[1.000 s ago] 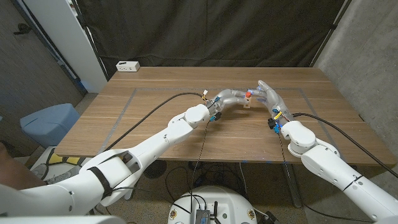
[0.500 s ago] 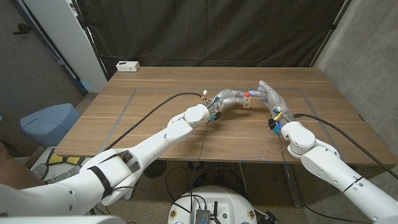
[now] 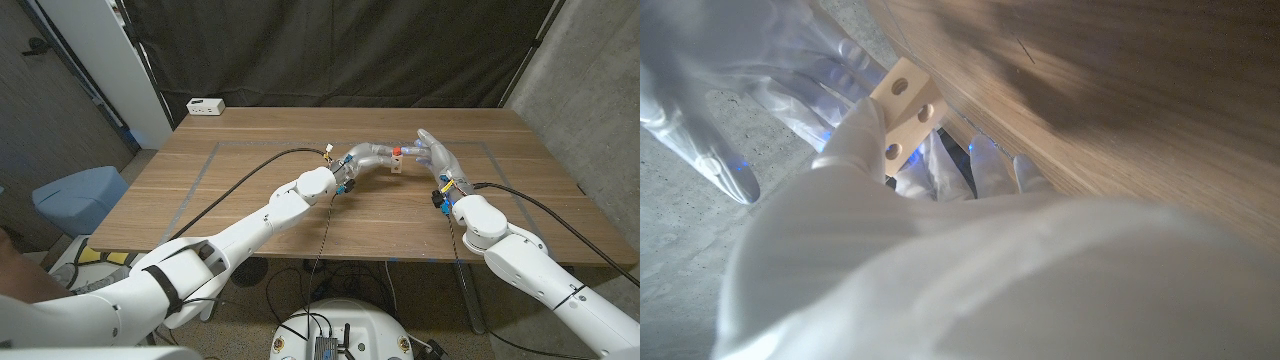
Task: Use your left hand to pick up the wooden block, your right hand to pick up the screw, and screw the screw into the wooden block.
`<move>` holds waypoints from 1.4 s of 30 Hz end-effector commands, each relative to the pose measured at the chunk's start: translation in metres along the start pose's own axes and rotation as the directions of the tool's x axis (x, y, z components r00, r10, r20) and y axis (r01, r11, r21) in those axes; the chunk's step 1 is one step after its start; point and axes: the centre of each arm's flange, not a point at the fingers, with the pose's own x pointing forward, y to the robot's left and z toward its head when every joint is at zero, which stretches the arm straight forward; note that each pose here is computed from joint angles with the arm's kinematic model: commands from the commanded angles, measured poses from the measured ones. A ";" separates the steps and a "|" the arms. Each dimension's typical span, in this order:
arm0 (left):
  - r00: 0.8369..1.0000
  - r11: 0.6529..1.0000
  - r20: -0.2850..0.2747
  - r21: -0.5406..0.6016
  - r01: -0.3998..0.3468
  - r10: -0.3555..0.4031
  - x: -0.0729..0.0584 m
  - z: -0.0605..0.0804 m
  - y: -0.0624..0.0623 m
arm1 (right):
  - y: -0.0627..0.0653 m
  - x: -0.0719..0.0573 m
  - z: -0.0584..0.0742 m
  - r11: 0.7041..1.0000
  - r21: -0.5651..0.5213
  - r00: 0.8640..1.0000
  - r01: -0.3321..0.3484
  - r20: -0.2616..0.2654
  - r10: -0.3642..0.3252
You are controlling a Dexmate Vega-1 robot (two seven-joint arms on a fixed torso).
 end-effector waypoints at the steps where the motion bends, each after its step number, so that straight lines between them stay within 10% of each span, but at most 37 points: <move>1: 1.000 1.000 0.002 0.002 0.002 -0.002 0.001 0.001 0.000 | -0.001 -0.002 0.002 1.000 -0.001 1.000 0.001 0.001 -0.001; 42: 1.000 1.000 0.000 0.009 -0.004 0.004 -0.003 0.004 -0.006 | -0.010 -0.014 0.001 0.998 -0.009 0.998 0.055 0.012 -0.055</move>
